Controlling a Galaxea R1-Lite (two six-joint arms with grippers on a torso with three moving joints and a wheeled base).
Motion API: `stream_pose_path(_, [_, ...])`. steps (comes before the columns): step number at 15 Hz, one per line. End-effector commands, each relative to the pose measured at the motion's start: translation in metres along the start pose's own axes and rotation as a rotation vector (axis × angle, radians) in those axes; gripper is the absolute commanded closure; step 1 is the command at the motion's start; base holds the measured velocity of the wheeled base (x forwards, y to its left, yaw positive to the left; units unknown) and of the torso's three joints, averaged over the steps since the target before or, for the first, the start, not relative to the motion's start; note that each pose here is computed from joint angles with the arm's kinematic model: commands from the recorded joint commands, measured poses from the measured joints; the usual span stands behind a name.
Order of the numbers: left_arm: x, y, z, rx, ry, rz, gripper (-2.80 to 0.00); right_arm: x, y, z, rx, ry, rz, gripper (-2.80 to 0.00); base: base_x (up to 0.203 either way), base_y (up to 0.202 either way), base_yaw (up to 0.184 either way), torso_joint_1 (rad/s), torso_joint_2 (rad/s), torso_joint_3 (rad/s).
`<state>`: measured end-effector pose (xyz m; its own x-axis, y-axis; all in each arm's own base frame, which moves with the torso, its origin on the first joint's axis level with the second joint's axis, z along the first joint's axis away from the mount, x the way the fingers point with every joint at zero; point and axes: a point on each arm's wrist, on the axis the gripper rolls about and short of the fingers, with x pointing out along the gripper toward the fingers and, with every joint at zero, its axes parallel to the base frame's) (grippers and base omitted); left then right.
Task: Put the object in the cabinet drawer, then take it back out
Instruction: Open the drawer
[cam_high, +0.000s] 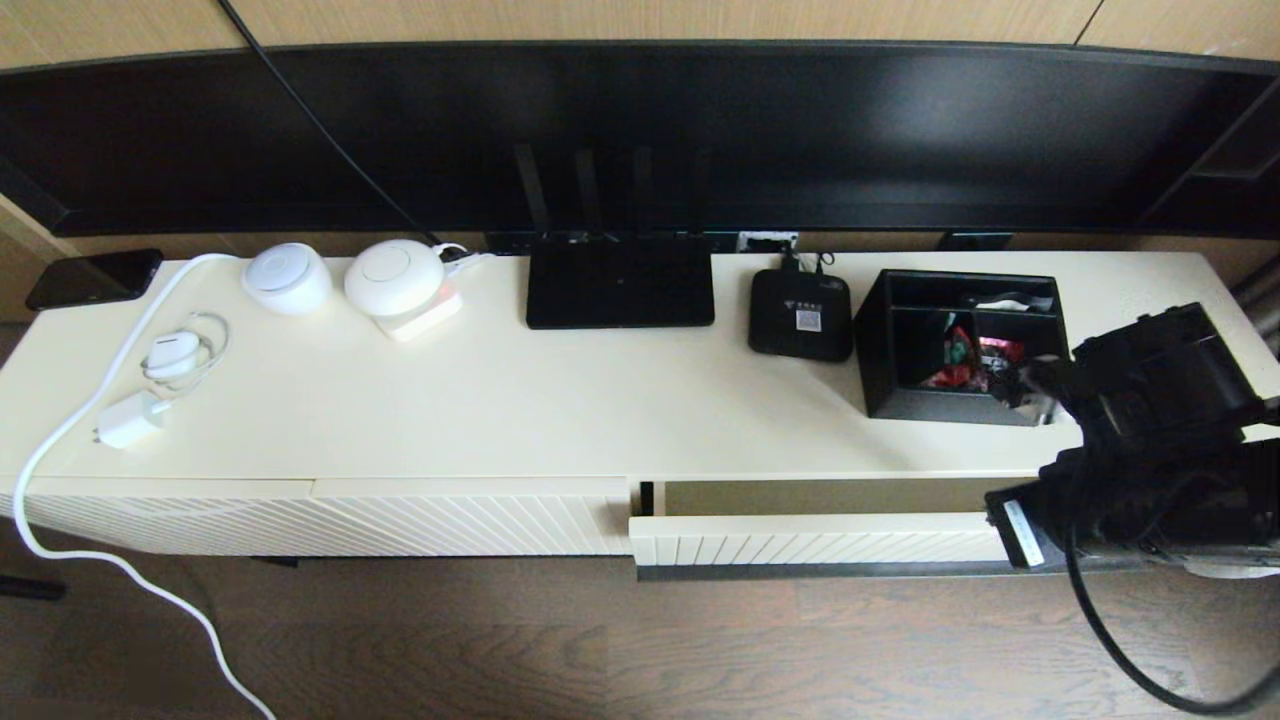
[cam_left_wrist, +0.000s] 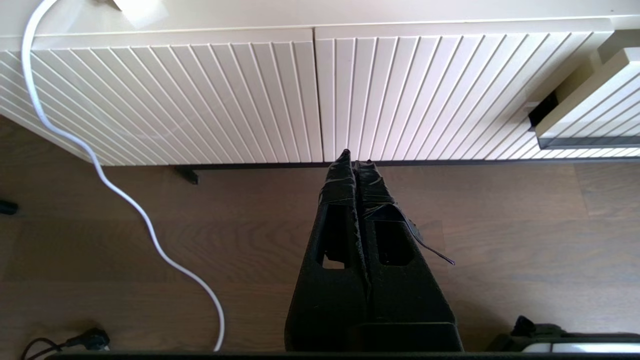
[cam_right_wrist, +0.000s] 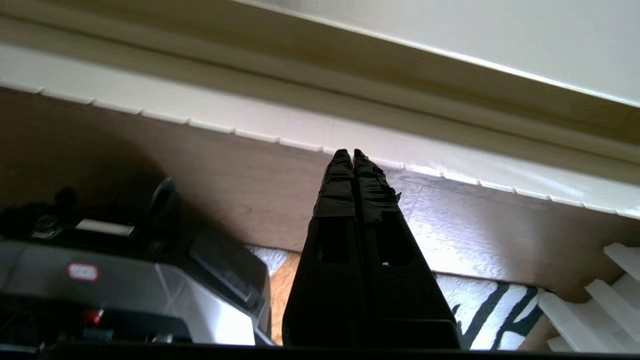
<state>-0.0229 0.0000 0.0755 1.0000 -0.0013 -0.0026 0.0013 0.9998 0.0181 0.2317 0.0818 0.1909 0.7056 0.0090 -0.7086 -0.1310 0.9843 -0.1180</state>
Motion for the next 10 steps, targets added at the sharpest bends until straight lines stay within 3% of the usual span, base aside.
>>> stream_pose_path(1, [0.0, 0.0, 0.0, 0.0, 0.001, 0.0, 0.0, 0.015, 0.003, -0.002, -0.007, 0.034, -0.01, 0.0, 0.0, 0.0, 0.0, 0.0, 0.0, 0.0])
stream_pose_path(10, [0.0, 0.0, 0.0, 0.0, 0.002, 0.0, 0.0, 0.034, 0.0, 0.004, 0.03, -0.001, -0.031, 0.0, 0.0, 0.0, 0.0, 0.0, 0.0, 0.0])
